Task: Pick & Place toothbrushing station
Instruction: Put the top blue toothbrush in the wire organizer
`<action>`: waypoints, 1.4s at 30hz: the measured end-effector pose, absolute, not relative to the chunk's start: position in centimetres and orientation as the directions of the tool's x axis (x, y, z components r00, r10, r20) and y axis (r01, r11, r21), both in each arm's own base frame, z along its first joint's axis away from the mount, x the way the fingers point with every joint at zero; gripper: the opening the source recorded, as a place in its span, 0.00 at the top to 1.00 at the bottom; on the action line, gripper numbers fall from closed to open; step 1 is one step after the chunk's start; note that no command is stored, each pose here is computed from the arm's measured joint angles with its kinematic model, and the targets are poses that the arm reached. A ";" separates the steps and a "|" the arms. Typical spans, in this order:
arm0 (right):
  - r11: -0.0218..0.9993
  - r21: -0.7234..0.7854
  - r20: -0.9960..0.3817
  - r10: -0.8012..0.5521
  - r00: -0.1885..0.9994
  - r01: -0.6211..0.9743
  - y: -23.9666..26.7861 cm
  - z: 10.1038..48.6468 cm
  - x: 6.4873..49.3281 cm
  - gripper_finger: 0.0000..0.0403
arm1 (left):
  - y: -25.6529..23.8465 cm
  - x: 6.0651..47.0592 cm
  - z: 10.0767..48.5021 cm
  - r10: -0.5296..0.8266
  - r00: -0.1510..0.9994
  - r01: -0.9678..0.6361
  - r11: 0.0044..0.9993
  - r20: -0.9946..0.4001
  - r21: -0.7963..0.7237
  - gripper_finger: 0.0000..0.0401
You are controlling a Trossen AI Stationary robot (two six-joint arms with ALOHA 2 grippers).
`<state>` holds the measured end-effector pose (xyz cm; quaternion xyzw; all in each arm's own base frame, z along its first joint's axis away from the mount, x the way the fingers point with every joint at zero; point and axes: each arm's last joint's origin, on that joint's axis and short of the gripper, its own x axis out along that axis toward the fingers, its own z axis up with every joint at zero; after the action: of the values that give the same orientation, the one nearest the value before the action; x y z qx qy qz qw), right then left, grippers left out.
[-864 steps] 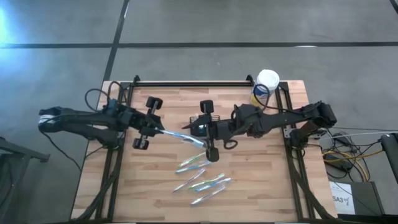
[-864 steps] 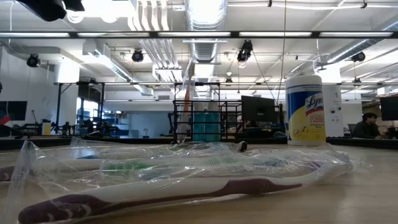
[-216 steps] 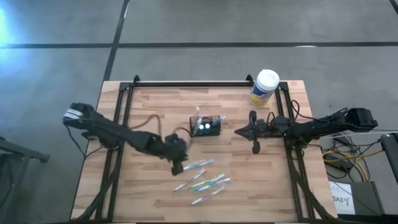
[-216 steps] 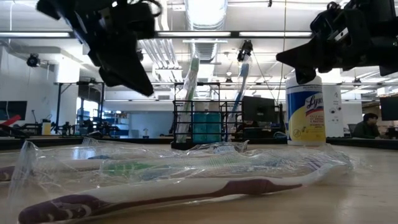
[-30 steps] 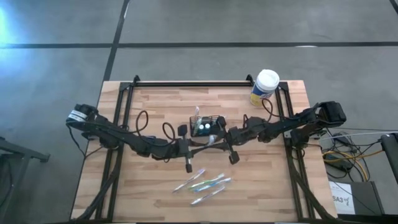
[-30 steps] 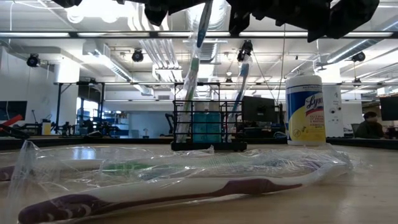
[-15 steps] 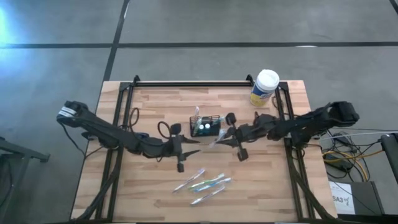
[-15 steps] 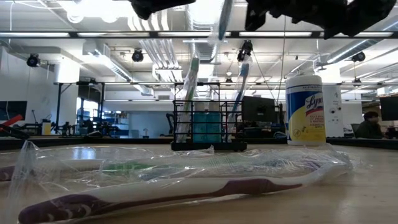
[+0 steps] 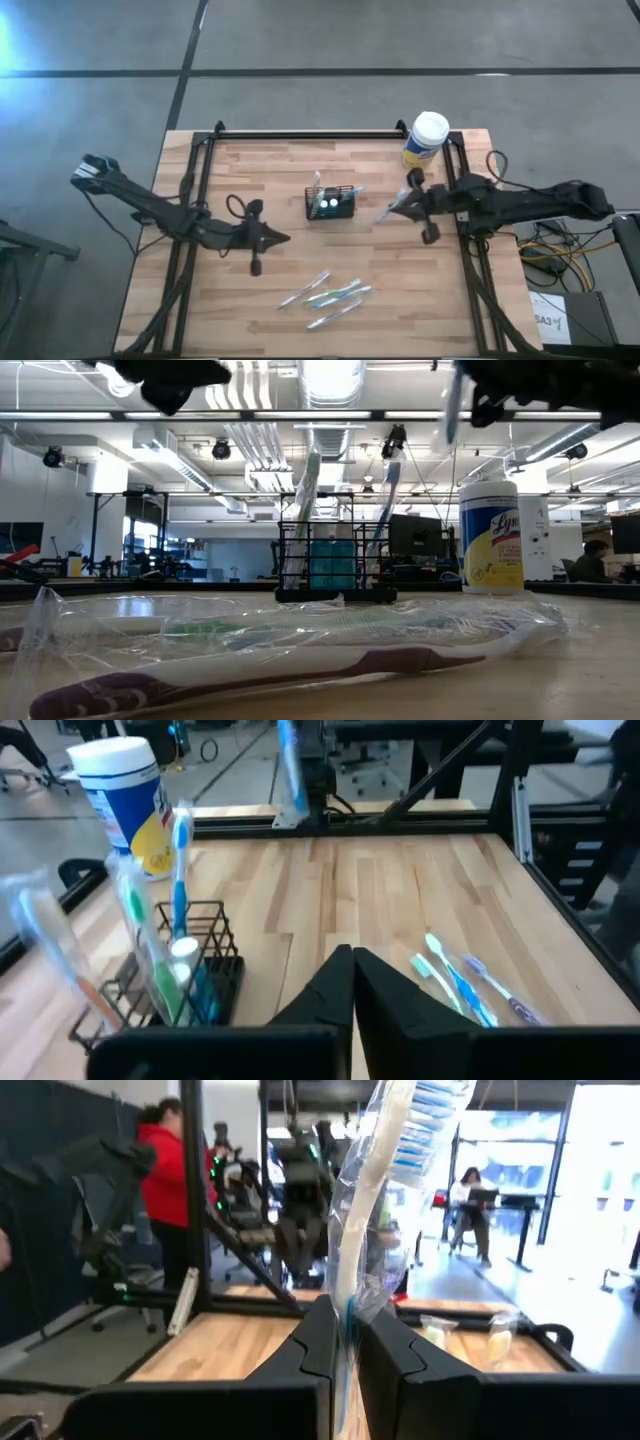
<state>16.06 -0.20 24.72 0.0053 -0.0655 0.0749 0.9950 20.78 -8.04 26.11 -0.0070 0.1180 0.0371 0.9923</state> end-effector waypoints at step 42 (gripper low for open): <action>0.994 0.063 0.238 -0.101 0.966 0.089 -0.7 19.6 12.6 0.97 | -5.9 16.4 21.8 0.121 0.993 -0.120 0.984 0.002 -0.134 0.96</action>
<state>12.61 -0.75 19.59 0.0259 -0.1214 -0.0480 0.9911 16.44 -5.85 21.83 -0.0669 -0.0049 0.0606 0.9959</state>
